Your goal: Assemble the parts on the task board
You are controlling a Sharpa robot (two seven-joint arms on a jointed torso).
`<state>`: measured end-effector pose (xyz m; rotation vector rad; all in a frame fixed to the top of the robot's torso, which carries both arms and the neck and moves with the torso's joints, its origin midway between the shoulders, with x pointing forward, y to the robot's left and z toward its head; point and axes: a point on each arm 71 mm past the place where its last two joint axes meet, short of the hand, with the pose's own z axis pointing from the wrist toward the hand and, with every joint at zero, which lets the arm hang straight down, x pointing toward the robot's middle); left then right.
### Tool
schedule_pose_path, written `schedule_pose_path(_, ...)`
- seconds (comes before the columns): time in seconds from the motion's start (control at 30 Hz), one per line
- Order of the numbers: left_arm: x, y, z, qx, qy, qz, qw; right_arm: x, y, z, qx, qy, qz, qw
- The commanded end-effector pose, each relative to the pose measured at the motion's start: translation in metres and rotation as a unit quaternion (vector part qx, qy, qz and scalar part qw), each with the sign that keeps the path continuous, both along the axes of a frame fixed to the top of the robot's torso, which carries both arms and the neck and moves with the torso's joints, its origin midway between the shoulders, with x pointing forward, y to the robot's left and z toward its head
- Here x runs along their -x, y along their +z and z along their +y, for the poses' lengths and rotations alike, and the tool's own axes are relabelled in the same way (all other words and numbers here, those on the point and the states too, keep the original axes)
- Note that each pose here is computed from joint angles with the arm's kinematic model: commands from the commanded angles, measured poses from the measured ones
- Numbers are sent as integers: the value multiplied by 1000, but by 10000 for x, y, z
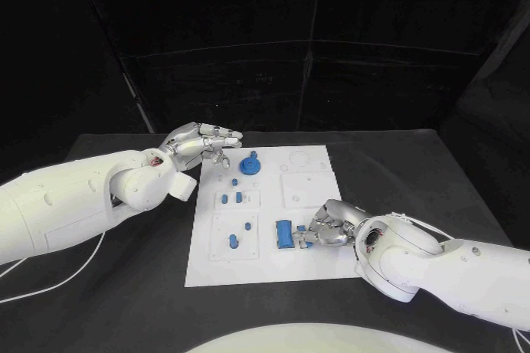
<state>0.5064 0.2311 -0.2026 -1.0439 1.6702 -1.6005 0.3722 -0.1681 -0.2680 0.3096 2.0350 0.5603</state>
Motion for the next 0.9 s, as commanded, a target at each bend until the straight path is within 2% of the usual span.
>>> schedule_pose_path(0.03,1,14,-14,5,-5,-1,1000,6,29,16,-9,1,-10,1000)
schedule_pose_path(0.33,-1,13,-8,5,-4,-1,1000,29,60,-7,-13,1,-17,1000)
schedule_pose_path(0.7,-6,10,-20,6,-6,-1,1000,73,82,-29,-16,7,-12,1000)
schedule_pose_path(0.9,-9,8,-20,5,-6,-1,1000,85,70,-70,2,22,-6,1000)
